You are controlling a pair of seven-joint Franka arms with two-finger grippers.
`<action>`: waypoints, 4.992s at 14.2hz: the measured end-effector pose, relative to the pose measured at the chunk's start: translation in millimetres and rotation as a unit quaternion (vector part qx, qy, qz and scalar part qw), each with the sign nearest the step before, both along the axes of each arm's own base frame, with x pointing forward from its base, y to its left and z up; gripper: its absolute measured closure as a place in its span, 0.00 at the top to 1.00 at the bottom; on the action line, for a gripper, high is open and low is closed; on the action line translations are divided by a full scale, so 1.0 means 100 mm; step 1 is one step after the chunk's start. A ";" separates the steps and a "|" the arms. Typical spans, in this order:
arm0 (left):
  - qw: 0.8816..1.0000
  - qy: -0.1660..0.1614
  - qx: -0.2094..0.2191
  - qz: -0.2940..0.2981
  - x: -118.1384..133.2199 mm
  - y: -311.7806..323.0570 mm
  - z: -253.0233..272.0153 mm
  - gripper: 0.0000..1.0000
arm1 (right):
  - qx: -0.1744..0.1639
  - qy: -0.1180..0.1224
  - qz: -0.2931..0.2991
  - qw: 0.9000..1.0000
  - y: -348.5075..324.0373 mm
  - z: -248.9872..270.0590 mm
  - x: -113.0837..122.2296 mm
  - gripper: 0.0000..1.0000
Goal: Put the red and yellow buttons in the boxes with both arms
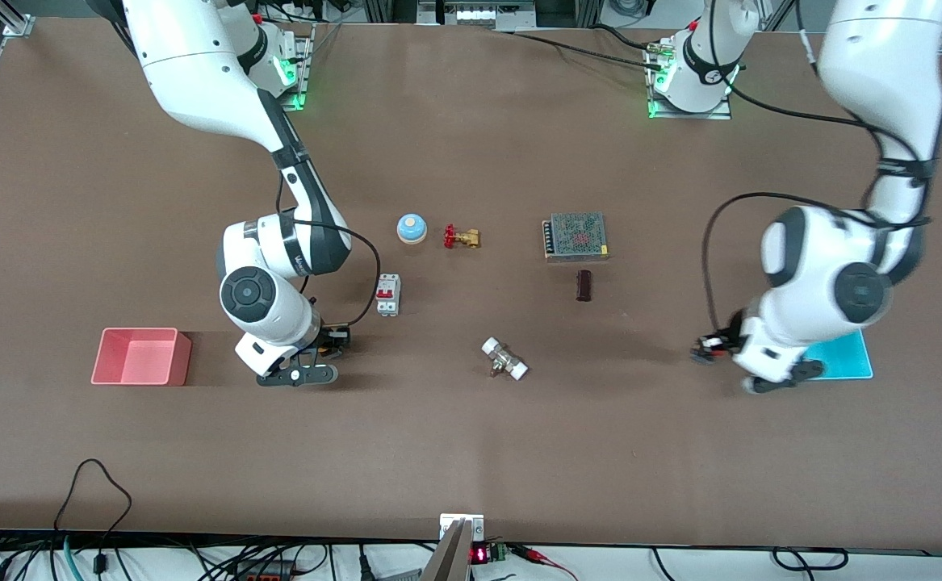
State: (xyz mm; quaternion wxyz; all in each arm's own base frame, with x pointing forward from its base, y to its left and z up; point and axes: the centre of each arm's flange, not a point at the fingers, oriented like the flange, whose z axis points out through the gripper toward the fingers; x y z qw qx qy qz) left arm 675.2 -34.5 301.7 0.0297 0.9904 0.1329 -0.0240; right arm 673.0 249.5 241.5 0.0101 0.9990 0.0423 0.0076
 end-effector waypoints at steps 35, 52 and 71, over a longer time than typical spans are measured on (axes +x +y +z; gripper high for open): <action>0.990 -0.035 0.017 -0.132 0.01 1.83 0.39 1.00 | -0.057 0.051 -0.047 0.996 -3.40 0.07 0.59 0.37; 0.991 -0.062 0.034 -0.115 -0.78 0.60 2.20 1.00 | -0.038 0.052 -0.063 0.996 -3.35 -0.05 0.59 1.00; 0.987 -0.061 0.039 -0.141 -1.18 0.51 2.67 1.00 | 0.036 0.030 -0.029 0.998 -2.74 3.25 -0.33 1.00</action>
